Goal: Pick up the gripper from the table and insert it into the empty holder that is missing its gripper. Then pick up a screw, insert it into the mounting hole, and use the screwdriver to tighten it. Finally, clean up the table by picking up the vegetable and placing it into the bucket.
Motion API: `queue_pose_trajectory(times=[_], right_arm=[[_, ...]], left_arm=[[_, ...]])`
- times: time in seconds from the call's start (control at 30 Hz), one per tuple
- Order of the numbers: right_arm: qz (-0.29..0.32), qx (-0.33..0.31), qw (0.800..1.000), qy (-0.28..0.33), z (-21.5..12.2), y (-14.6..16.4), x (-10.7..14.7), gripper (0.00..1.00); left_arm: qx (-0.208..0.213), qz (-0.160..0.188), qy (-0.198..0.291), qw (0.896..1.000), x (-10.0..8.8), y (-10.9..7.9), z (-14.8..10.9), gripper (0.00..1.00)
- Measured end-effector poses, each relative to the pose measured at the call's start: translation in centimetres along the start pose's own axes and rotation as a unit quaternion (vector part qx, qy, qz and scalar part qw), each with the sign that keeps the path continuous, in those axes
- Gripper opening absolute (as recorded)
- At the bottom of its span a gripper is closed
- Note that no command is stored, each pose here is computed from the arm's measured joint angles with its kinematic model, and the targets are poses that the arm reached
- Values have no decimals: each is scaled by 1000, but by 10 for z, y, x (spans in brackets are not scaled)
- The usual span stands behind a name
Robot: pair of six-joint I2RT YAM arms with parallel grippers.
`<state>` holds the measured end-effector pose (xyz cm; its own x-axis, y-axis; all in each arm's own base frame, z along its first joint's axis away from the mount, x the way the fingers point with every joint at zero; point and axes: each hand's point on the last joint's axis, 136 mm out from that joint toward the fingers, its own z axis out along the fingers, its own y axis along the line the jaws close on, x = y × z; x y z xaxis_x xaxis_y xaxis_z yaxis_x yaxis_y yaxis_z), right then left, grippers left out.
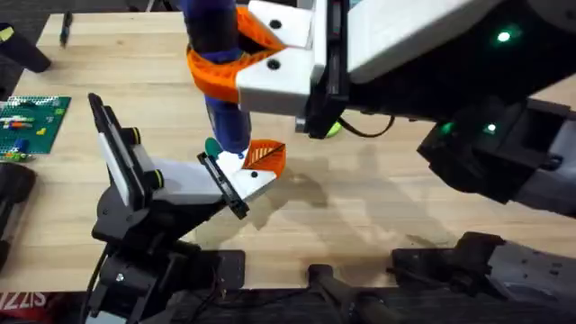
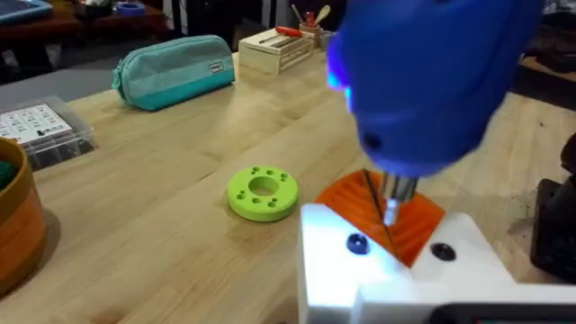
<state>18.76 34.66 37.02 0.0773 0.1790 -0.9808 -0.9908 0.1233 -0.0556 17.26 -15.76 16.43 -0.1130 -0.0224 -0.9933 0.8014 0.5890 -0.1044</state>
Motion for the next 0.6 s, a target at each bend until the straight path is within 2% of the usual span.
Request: queue_pose_trajectory(times=[0.13,0.6], right_arm=[[4,2,1000,22,0,-1,12,41],[-17,1,1000,21,0,-1,12,41]], left_arm=[[0,0,0,1000,0,0,0,17],[0,0,0,1000,0,0,0,17]])
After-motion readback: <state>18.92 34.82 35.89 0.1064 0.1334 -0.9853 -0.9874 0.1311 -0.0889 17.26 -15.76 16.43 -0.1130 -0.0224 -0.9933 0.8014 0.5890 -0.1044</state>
